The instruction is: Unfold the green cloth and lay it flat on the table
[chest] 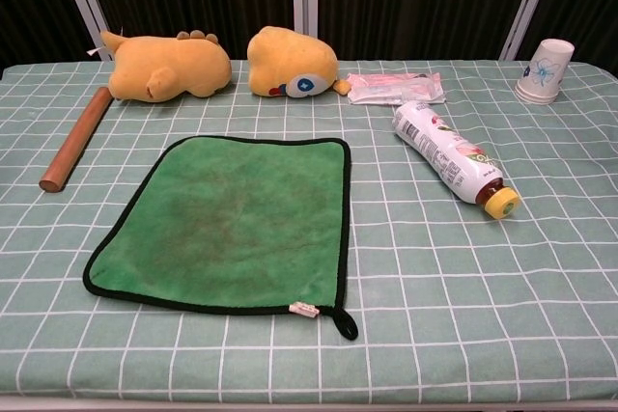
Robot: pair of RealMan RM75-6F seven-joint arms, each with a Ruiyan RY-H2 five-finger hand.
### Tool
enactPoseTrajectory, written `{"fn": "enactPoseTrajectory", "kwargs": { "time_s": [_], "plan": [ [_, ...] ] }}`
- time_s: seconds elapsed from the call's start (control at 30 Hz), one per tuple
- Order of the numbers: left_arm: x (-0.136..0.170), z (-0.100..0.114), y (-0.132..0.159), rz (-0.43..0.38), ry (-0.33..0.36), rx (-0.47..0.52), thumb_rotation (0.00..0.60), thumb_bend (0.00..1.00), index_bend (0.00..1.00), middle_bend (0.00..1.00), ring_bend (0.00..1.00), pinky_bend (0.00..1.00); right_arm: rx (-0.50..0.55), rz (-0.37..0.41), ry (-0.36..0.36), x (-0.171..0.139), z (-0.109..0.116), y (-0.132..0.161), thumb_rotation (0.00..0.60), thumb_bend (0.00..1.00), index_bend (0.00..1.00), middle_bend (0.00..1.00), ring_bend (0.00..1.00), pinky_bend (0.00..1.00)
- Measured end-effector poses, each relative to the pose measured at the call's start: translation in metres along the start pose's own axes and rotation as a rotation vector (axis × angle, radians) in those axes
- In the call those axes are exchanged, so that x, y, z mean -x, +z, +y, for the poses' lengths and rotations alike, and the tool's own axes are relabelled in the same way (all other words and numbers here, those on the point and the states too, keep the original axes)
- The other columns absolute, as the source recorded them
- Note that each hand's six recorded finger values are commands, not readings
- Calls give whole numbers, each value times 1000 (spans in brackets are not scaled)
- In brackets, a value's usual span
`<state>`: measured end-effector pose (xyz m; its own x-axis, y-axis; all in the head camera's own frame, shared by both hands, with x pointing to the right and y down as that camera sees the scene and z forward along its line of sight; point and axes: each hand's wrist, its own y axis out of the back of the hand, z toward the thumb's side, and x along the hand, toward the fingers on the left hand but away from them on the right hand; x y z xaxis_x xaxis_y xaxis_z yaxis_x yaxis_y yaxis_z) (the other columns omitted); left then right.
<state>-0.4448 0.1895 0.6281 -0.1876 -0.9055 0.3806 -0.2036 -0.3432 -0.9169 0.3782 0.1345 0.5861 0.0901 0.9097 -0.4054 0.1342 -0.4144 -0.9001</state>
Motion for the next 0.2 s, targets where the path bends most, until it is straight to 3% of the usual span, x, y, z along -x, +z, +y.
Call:
{"fn": "enactPoseTrajectory", "kwargs": {
  "time_s": [0.2],
  "plan": [
    [40,11,-3,3,21,-49,600,68,383,300,278,240,54,-107,-22,-51,4,-40,561,98,143,115,0,66]
  ]
}}
